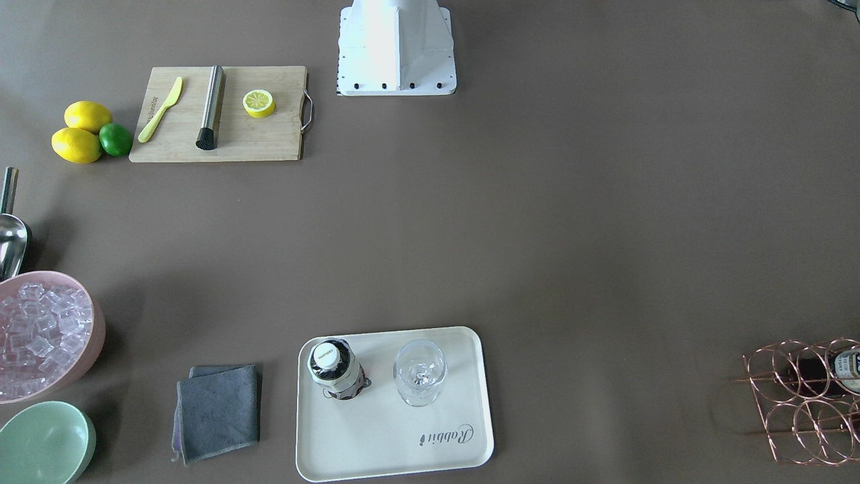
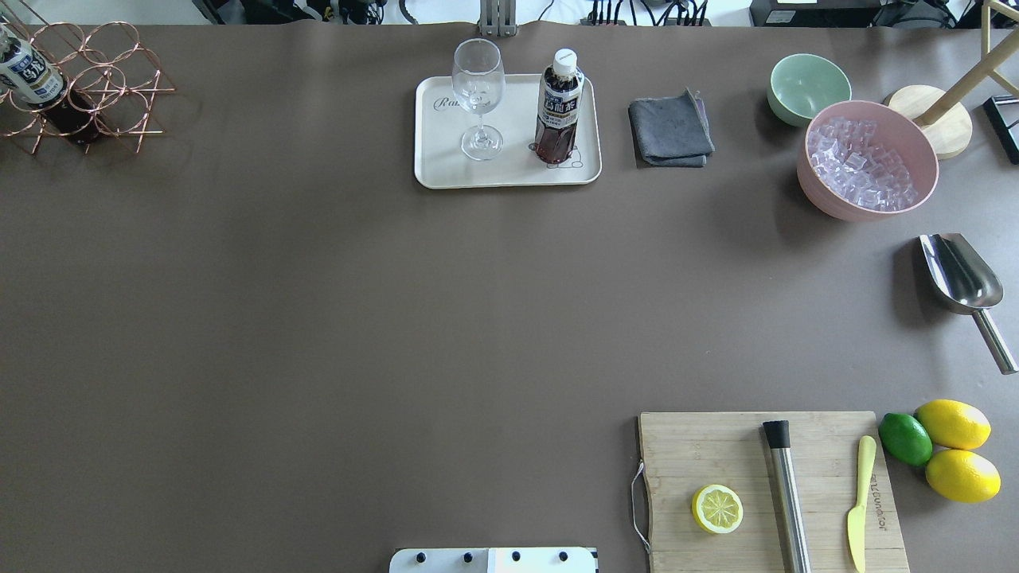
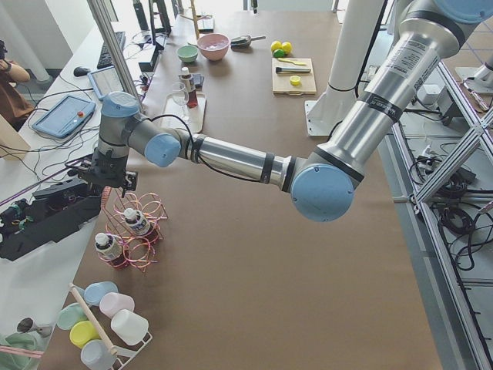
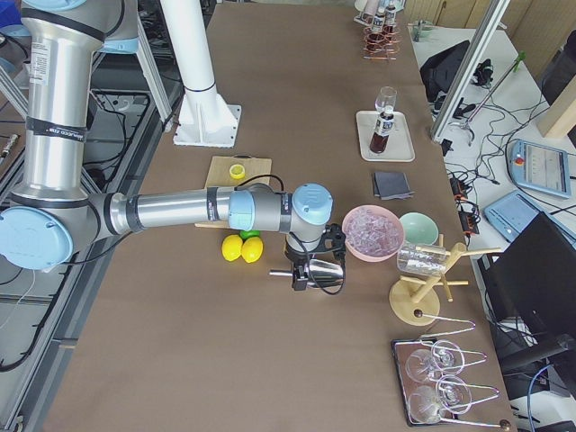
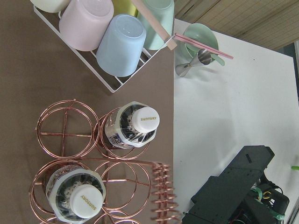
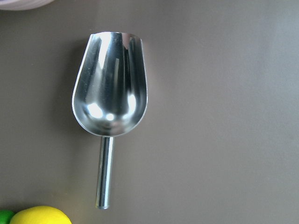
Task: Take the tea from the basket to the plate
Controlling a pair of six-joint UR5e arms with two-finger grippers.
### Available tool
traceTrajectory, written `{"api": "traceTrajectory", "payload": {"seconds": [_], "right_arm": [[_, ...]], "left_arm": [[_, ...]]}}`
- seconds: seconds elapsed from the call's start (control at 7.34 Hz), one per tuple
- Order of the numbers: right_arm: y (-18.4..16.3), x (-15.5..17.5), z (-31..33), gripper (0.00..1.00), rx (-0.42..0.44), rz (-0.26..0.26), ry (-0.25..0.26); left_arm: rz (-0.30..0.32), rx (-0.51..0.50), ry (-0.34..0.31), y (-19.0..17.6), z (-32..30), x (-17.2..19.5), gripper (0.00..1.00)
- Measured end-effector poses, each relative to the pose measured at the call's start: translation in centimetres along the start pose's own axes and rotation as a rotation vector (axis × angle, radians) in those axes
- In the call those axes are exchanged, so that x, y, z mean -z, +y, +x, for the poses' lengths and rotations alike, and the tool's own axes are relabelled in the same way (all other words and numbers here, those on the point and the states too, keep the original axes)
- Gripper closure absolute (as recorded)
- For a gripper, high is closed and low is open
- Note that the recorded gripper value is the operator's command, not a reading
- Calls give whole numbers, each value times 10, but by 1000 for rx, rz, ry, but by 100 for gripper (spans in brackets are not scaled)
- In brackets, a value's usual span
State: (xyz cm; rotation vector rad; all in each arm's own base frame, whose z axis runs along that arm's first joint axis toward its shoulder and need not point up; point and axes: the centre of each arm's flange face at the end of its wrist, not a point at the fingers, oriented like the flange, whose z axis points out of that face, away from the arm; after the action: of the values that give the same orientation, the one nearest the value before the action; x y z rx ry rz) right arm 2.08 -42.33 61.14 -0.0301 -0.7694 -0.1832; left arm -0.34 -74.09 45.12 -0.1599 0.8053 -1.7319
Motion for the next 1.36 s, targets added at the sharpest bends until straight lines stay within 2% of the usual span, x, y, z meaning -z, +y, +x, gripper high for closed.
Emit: {"api": "traceTrajectory", "payload": {"seconds": [0.14, 0.41, 0.82, 1.09, 1.36], "right_arm": [[12, -6, 23, 0, -59, -17, 0], [23, -16, 46, 0, -115, -33, -6], [22, -15, 53, 0, -125, -34, 21], [20, -14, 54, 0, -122, -33, 42], [22, -18, 63, 0, -144, -43, 39]], "left_arm": [[-23, -5, -7, 7, 0, 11, 2], [-97, -73, -37, 26, -9, 40, 2], [-213, -281, -60, 39, -59, 72, 2], [-283, -499, -72, 23, -115, 76, 2], [-307, -795, -82, -8, -173, 67, 4]]}}
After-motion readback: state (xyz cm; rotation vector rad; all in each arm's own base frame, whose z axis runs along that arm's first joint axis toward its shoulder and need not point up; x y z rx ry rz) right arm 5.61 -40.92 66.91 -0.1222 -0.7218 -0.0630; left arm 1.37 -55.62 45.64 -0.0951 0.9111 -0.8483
